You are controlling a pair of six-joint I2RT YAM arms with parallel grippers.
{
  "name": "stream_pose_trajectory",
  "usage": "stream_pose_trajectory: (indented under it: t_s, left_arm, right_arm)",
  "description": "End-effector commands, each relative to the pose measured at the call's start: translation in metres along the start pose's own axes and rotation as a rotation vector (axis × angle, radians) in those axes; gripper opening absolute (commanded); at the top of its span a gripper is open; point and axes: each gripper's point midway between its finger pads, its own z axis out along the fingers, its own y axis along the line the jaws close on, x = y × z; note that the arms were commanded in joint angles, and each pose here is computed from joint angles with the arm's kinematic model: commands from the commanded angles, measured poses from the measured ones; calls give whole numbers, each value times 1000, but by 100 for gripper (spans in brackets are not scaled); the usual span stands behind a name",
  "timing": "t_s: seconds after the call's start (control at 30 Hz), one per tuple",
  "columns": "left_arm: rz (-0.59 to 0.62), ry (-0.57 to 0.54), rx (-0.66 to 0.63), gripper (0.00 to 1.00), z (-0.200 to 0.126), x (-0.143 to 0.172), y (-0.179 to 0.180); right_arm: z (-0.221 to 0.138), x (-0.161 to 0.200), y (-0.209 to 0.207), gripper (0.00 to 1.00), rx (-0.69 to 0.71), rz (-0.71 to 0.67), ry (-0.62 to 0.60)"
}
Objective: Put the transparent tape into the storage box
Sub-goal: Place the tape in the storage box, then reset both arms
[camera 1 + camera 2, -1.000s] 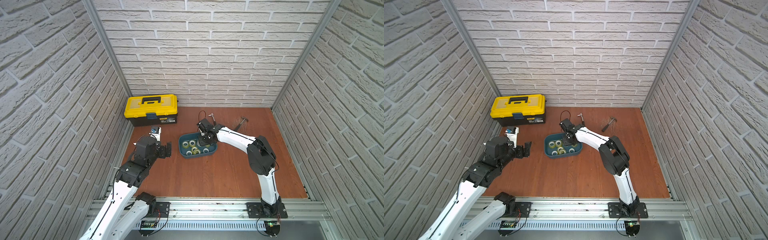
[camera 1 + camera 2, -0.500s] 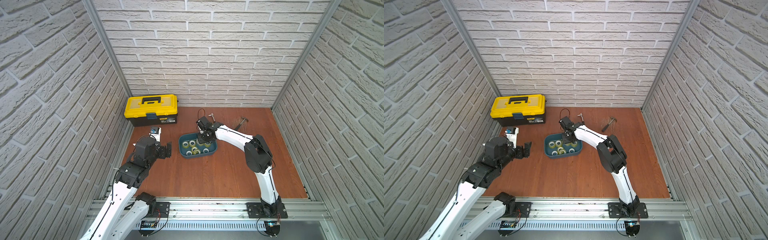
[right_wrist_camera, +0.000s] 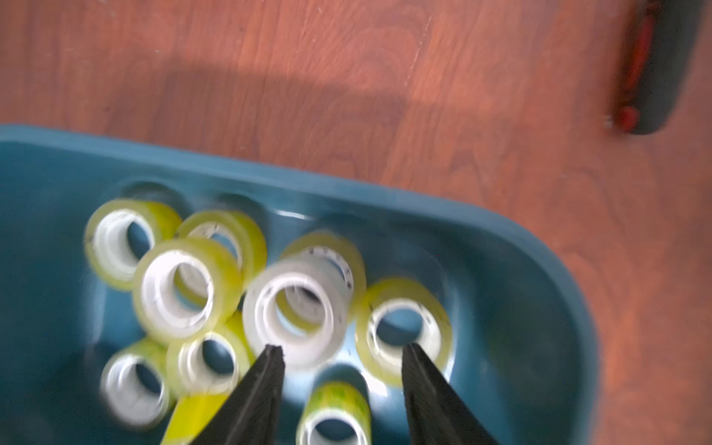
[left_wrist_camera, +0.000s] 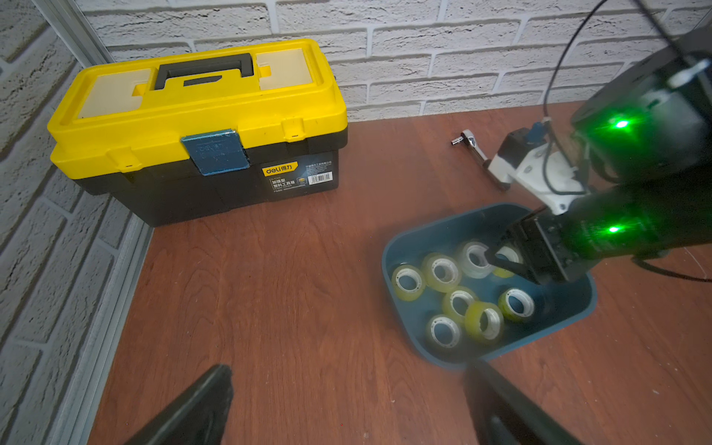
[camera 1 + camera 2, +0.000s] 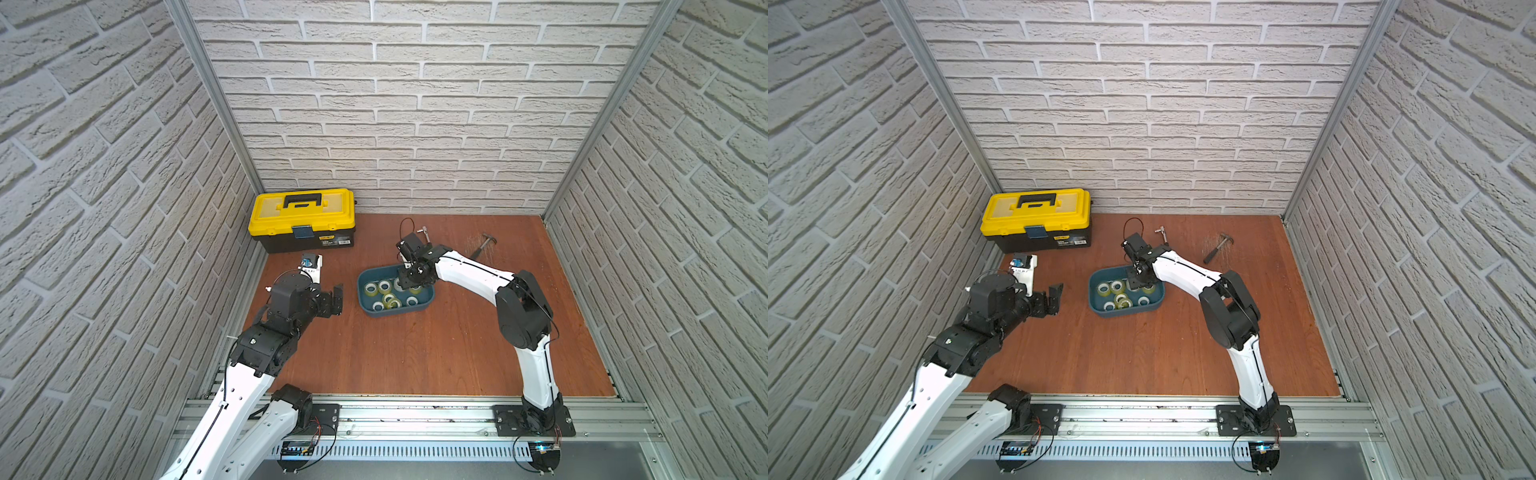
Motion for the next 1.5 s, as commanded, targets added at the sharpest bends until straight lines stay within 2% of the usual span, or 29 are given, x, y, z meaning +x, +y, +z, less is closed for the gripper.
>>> stream_pose_trajectory:
  t_s: [0.0,0.13,0.17,0.2,0.27,0.37,0.43,0.53,0.67,0.8,0.9,1.03,1.23,1.33,1.4,1.43,1.47]
  left_arm:
    - [4,-43,-25,98,1,-5,4]
    - [-28,-59,-63,98,3,-1,11]
    - [-41,-59,-80,98,3,-1,14]
    - [-67,-59,-123,98,3,-1,21]
    - [-132,-85,-245,98,1,-3,41]
    - [-182,-116,-318,98,9,4,53]
    - [-221,-126,-346,98,18,15,57]
    - [-193,-169,-383,98,28,20,62]
    - [-96,-221,-504,98,31,15,77]
    - [-37,-236,-627,98,39,13,95]
    - [-45,-268,-636,98,47,18,104]
    - [-155,-237,-682,98,57,53,128]
    - [-163,-282,-726,98,56,70,143]
    - [-192,-247,-755,98,67,86,156]
    - [-168,-193,-788,98,78,100,165]
    - [-161,-175,-827,98,79,101,171]
    - [-154,-180,-805,98,83,98,171]
  right_arm:
    - [-69,-29,-2,60,-43,10,-182]
    - [-107,-15,-13,67,-48,1,-255]
    - [-114,-10,-19,71,-36,-1,-270]
    - [-121,-5,-26,78,-17,-5,-289]
    - [-131,6,-41,82,34,-12,-313]
    - [-143,23,-68,87,137,-10,-346]
    - [-153,34,-91,99,230,16,-381]
    - [-165,48,-115,99,311,21,-434]
    - [-177,60,-135,99,340,8,-502]
    - [-175,69,-156,99,398,-40,-512]
    - [-165,73,-175,99,426,2,-504]
    - [-149,74,-200,99,470,64,-508]
    - [-121,76,-238,99,558,131,-480]
    - [-111,78,-252,99,625,136,-516]
    - [-106,81,-265,99,674,156,-553]
    - [-104,84,-274,99,698,178,-559]
    - [-102,89,-283,99,719,207,-553]
